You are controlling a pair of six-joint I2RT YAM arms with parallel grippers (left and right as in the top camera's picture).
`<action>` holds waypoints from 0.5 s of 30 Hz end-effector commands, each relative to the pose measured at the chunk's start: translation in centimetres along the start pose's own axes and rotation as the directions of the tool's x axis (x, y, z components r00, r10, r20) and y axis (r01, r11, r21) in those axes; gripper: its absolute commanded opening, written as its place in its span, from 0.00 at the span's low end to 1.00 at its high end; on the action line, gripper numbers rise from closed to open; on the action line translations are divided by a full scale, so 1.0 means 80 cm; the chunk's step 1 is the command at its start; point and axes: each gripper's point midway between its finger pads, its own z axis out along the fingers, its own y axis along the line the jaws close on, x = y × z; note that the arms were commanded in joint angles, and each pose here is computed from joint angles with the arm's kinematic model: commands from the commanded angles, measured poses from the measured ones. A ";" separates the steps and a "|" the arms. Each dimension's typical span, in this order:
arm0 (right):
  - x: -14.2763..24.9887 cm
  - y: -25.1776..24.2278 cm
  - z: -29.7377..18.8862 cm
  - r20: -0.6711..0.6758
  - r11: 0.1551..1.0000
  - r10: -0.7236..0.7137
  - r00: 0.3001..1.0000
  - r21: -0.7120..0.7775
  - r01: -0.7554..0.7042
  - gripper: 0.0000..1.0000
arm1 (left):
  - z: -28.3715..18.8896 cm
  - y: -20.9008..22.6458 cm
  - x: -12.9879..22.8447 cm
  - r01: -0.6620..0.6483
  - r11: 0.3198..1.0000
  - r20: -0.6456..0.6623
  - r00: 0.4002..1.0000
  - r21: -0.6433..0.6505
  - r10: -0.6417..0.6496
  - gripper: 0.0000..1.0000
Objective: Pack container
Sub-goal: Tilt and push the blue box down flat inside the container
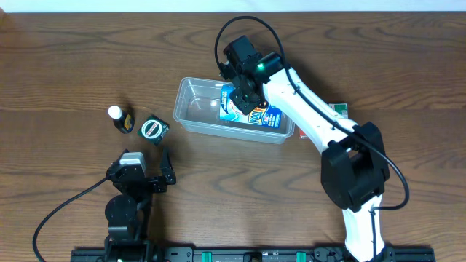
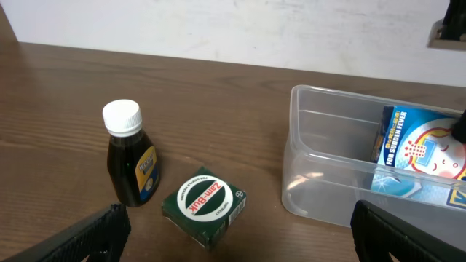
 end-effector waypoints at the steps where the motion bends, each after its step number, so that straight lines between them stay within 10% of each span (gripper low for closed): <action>1: 0.005 -0.002 0.011 -0.019 1.000 0.020 1.000 0.002 -0.020 0.01 | 0.002 0.001 0.021 -0.015 1.000 -0.049 0.999 0.005 0.016 0.98; 15: -0.042 -0.013 -0.056 0.158 0.999 0.026 0.987 0.039 -0.032 0.01 | 0.002 0.001 0.021 -0.015 1.000 -0.049 0.999 0.005 0.016 0.98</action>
